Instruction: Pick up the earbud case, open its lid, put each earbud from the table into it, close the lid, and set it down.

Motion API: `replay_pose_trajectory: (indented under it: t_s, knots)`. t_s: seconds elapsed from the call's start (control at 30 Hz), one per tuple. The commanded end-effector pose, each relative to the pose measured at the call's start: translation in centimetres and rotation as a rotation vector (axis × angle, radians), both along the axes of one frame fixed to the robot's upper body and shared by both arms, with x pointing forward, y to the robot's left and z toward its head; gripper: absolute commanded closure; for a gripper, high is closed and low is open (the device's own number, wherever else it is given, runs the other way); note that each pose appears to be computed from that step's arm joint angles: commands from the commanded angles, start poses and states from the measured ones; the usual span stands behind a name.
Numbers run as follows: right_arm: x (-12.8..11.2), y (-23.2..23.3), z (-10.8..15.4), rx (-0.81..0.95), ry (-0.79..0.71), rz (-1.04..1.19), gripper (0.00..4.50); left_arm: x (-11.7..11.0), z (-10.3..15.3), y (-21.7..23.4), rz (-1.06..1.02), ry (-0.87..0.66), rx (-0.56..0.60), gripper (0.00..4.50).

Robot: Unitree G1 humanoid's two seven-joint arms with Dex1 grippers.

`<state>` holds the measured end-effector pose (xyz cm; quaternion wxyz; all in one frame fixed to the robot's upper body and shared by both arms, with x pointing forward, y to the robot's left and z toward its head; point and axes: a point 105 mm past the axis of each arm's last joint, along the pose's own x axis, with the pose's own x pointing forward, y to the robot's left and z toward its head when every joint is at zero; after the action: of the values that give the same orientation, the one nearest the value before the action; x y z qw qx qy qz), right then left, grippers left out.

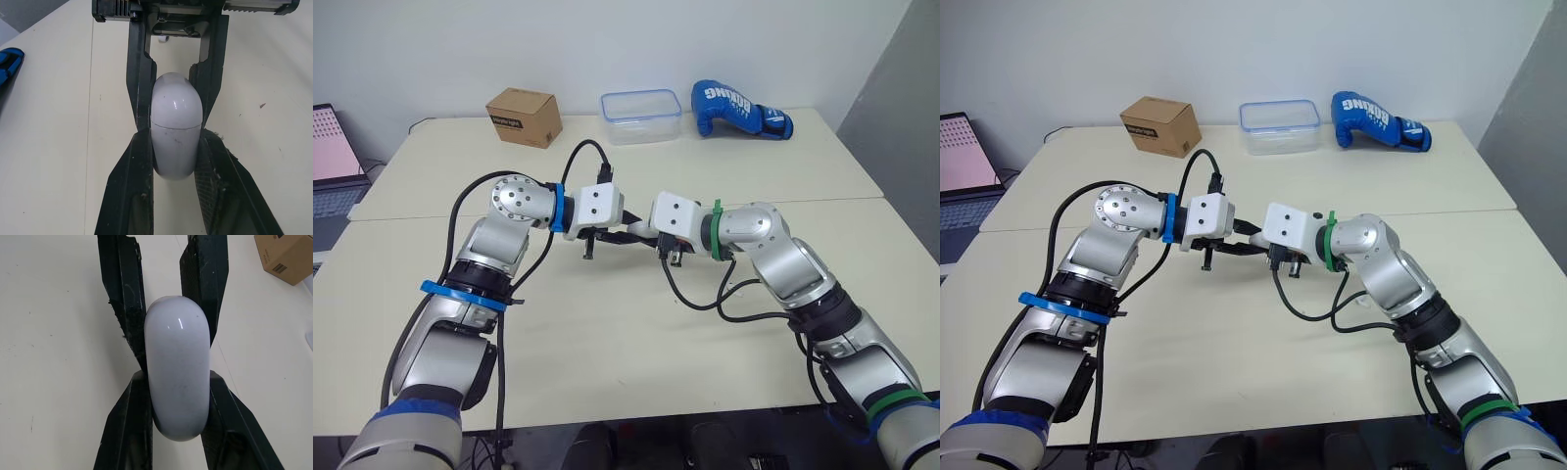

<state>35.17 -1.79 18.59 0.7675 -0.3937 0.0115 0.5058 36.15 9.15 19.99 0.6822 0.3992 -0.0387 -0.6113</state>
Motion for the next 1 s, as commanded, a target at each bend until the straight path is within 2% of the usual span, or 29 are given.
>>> replay_pose_trajectory:
  t_s: [0.03, 0.1, 0.2, 0.3, 0.33, 0.47, 0.73, 1.0]
  knots:
    - [-0.2, 0.5, 3.0, 0.087, -0.081, 0.028, 2.92, -0.1, 1.6, -0.3, 0.012, 0.015, -0.072, 3.76]
    - [-0.1, -0.6, 3.8, 0.122, -0.083, 0.009, 2.29, 0.1, 1.5, 0.6, 0.066, 0.118, -0.139, 3.76]
    - [-0.6, -2.4, 4.6, 0.216, -0.028, -0.018, 1.28, 0.2, 1.7, 2.3, 0.153, 0.384, -0.330, 3.76]
    - [-1.7, -3.1, 5.2, 0.408, 0.131, -0.045, 0.14, -0.5, 1.9, 3.1, 0.186, 0.578, -0.466, 3.76]
    - [-2.0, -3.1, 5.2, 0.450, 0.174, -0.055, 0.03, -0.9, 1.8, 3.2, 0.184, 0.613, -0.477, 3.76]
    - [-2.5, -3.2, 4.6, 0.470, 0.231, -0.092, 0.03, -2.2, 1.5, 2.9, 0.170, 0.672, -0.479, 3.76]
    - [-1.5, -2.4, 4.8, 0.535, 0.261, -0.130, 0.03, -3.3, 1.3, 1.9, 0.147, 0.680, -0.458, 3.76]
    - [0.3, -3.8, 7.6, 0.789, 0.405, -0.216, 0.03, -3.6, 1.1, 1.7, 0.151, 0.678, -0.465, 3.76]
